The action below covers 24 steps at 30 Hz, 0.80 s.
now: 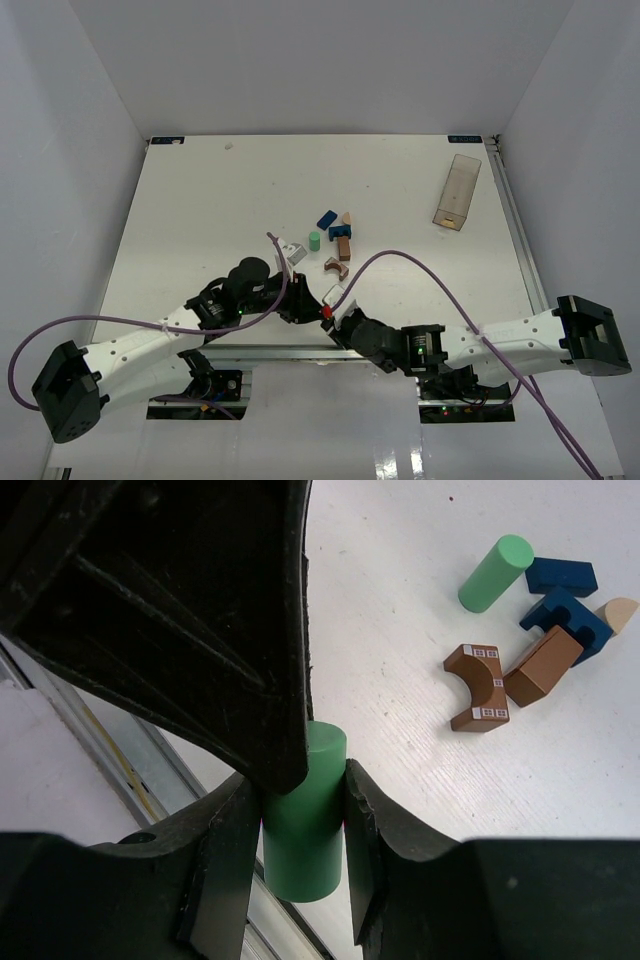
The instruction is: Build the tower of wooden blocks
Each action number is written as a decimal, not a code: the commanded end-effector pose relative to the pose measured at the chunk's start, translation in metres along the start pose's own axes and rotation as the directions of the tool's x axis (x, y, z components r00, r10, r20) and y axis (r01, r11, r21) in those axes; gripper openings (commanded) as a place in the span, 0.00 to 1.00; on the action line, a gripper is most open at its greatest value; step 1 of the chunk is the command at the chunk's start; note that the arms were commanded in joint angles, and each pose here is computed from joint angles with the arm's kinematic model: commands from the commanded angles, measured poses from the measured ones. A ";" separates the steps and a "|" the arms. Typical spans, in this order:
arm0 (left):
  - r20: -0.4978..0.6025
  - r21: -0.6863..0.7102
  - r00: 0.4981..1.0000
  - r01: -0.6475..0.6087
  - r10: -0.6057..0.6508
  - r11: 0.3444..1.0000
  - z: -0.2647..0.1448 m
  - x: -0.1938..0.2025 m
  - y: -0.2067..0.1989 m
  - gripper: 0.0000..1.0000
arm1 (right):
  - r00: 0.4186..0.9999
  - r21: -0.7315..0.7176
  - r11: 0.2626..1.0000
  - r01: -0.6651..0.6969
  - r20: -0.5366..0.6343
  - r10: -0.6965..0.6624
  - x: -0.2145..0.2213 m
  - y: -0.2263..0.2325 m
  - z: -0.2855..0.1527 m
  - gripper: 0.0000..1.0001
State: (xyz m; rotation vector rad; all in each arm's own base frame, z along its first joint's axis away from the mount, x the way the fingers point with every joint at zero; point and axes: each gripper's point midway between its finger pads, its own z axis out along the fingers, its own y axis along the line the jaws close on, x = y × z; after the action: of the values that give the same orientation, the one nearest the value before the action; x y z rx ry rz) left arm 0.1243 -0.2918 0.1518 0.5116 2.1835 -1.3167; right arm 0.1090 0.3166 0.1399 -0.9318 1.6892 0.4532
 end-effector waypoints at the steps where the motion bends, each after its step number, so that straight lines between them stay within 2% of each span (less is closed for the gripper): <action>1: -0.091 0.084 0.996 -0.001 0.009 0.996 0.000 0.019 -0.011 0.19 | 0.991 0.027 0.996 -0.082 0.109 0.078 -0.037 -0.002 0.001 0.08; 3: -0.075 0.107 0.997 -0.016 0.024 0.994 0.001 0.016 -0.015 0.10 | 0.991 0.030 0.996 -0.080 0.108 0.076 -0.036 -0.003 0.001 0.08; 5: -0.053 0.092 0.998 -0.018 0.023 0.996 0.001 0.011 -0.014 0.00 | 0.991 0.035 0.996 -0.081 0.106 0.076 -0.035 -0.003 0.001 0.17; 6: -0.038 0.078 0.999 -0.019 0.022 0.997 0.001 0.008 -0.013 0.00 | 0.991 0.040 0.996 -0.083 0.104 0.078 -0.035 -0.004 0.001 0.26; 7: -0.014 0.054 1.000 -0.022 0.023 0.998 0.001 0.004 -0.009 0.00 | 0.992 0.042 0.996 -0.082 0.100 0.077 -0.034 -0.004 0.001 0.41; 8: 0.012 0.036 1.000 -0.027 0.027 0.999 0.000 -0.002 -0.008 0.00 | 0.992 0.044 0.995 -0.086 0.098 0.081 -0.035 -0.004 0.001 0.52; 10: 0.054 -0.049 0.998 -0.022 0.025 0.999 -0.004 -0.012 0.002 0.00 | 0.993 0.060 0.994 -0.090 0.086 0.084 -0.034 -0.007 0.000 0.69; 12: 0.100 -0.115 0.994 -0.031 0.043 0.993 -0.010 -0.026 0.007 0.00 | 0.992 0.066 0.993 -0.101 0.076 0.096 -0.035 -0.010 -0.003 0.78; 17: 0.208 -0.371 0.970 -0.040 0.124 0.928 -0.037 -0.075 0.024 0.00 | 0.985 0.029 0.988 -0.154 0.081 0.151 -0.040 -0.015 -0.020 0.92; 19: 0.220 -0.511 0.963 -0.022 0.155 0.859 -0.052 -0.085 0.045 0.00 | 0.978 0.016 0.982 -0.186 0.094 0.183 -0.042 -0.019 -0.028 0.94; 21: 0.257 -0.654 0.945 0.017 0.201 0.756 -0.073 -0.103 0.067 0.00 | 0.970 0.006 0.977 -0.213 0.120 0.211 -0.047 -0.027 -0.039 0.95; 24: 0.245 -0.760 0.943 0.044 0.224 0.648 -0.085 -0.120 0.089 0.00 | 0.964 0.037 0.970 -0.241 0.123 0.235 -0.050 -0.040 -0.049 0.96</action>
State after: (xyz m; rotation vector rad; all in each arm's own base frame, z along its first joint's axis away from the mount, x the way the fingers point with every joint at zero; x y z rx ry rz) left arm 0.2112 -0.2393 0.2107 0.1859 2.1012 -0.7179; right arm 0.1089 0.2919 0.1945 -0.7480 1.6792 0.5972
